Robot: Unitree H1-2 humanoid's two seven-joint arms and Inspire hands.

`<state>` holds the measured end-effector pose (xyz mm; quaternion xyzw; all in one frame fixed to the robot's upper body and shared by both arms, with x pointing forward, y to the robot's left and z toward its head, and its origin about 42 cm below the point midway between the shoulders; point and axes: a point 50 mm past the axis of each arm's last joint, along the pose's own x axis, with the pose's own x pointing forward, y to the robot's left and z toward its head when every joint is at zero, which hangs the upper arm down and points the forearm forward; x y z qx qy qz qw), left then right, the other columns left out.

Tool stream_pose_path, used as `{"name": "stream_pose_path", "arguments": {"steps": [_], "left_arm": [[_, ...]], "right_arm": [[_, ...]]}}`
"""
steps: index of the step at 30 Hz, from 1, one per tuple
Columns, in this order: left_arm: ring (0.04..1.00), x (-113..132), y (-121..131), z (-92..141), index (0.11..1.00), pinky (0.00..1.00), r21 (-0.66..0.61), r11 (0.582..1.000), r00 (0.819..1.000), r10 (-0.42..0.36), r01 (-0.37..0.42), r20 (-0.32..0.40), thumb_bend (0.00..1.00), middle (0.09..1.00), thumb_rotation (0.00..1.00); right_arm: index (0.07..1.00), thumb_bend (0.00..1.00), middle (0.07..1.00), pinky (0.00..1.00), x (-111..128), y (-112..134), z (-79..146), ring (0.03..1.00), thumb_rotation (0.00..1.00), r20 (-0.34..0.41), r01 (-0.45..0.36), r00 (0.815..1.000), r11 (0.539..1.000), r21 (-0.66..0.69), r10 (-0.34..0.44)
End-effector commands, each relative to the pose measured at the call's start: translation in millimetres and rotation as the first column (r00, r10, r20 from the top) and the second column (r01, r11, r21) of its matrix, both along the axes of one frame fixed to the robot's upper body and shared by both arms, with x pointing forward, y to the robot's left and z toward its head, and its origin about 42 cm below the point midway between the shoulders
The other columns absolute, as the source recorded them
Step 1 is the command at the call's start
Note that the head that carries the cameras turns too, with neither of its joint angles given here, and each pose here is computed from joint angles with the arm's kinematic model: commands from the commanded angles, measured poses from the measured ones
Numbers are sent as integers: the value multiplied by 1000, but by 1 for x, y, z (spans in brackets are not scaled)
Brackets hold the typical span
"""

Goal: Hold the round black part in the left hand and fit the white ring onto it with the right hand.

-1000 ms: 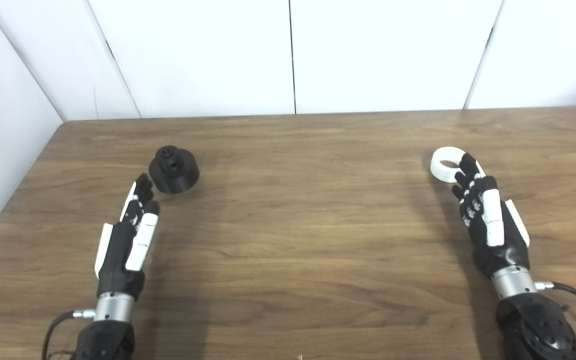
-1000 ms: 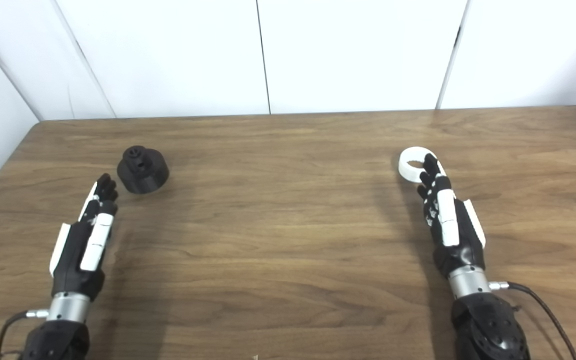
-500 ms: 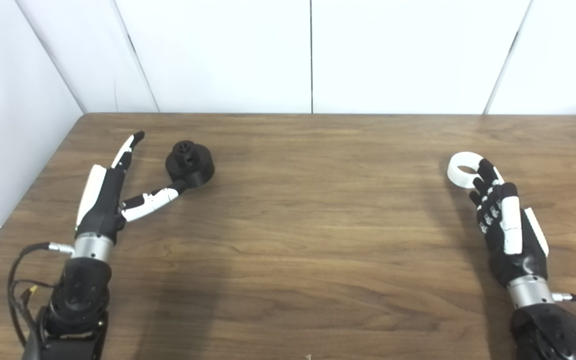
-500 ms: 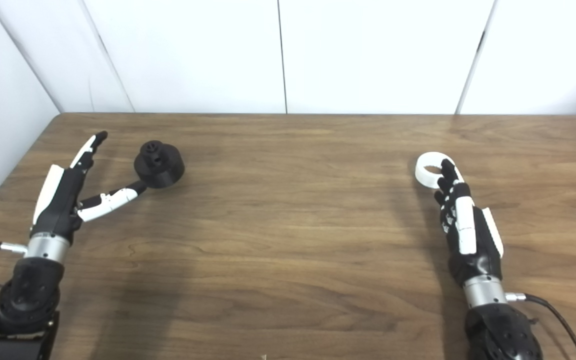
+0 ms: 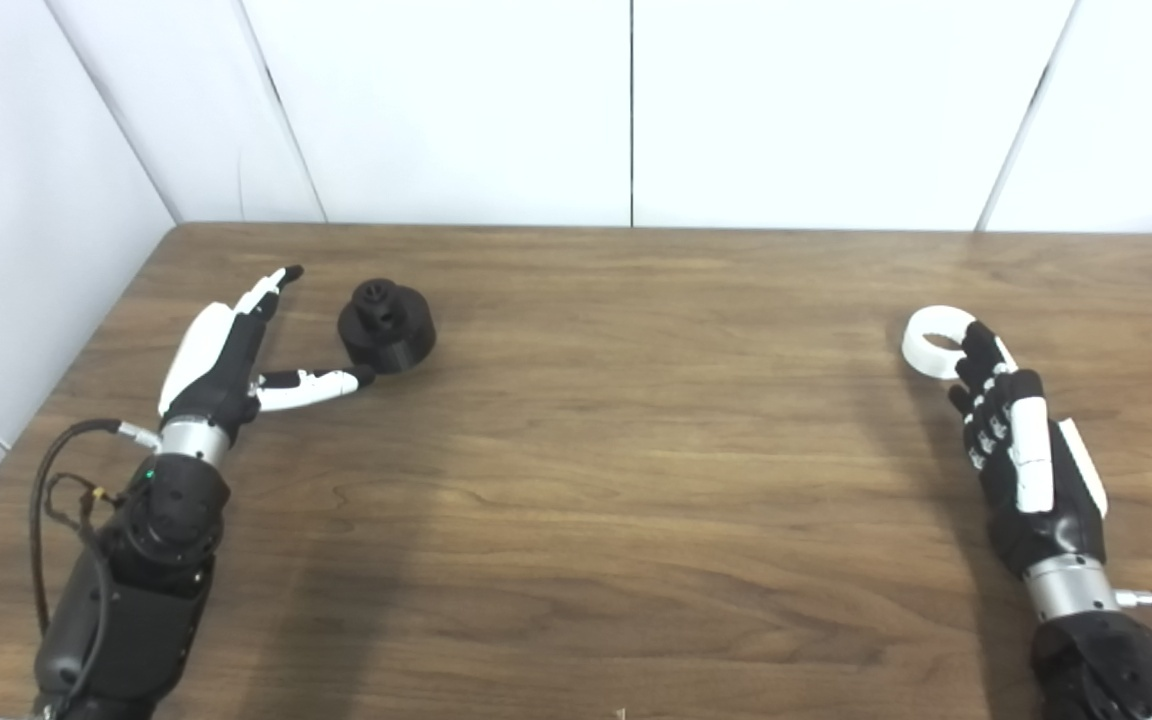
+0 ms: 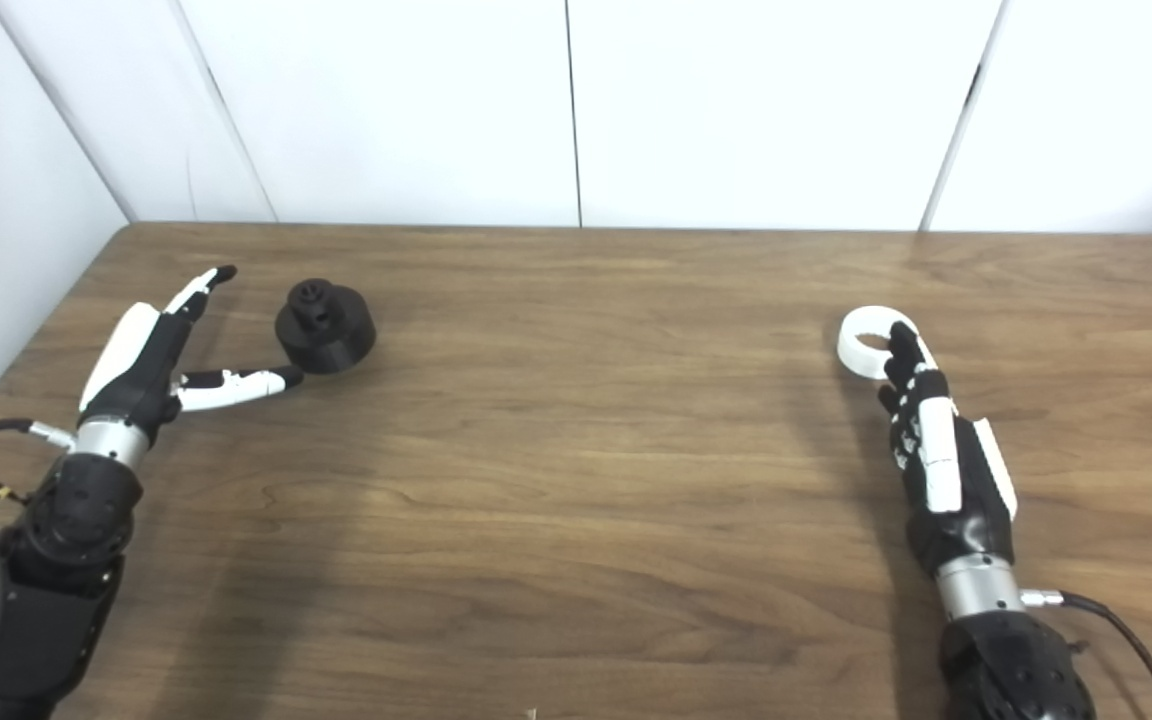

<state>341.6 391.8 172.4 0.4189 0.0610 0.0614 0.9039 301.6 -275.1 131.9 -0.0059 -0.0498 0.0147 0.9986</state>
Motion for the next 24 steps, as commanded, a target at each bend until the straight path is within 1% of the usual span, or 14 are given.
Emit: {"name": "stream_pose_path", "arguments": {"steps": [1,3,7,9,13,19,24], "left_arm": [[1000,16,11,28,951,958,81,997,998,-16,12,55,969,987,351],[1000,20,13,25,947,940,96,995,1000,-9,7,30,975,985,365],[1000,25,14,20,936,933,96,995,1000,0,-1,4,975,980,368],[1000,28,15,17,942,931,101,995,1000,2,1,-25,977,985,393],[1000,33,17,13,939,918,118,993,999,1,5,-53,974,978,408],[1000,42,16,14,922,921,117,993,997,-9,17,-72,980,975,413],[1000,51,15,14,911,913,91,996,997,-19,26,-73,968,978,381]], "right_arm": [[953,643,985,1000,-2,-4,4,1000,1000,35,0,999,1000,-11,0],[953,643,985,1000,-3,-6,4,1000,1000,36,0,999,1000,-11,0],[947,649,981,1000,-4,-9,4,1000,1000,35,4,999,1000,-14,-4],[945,654,979,1000,-5,-9,4,1000,1000,32,6,999,1000,-15,-5],[945,656,977,1000,-7,-10,3,1000,1000,31,6,1000,1000,-19,-5],[953,660,980,1000,-9,-11,2,1000,1000,27,8,1000,1000,-22,-7],[955,665,978,1000,-10,-12,1,1000,1000,24,8,1000,1000,-30,-7]]}}
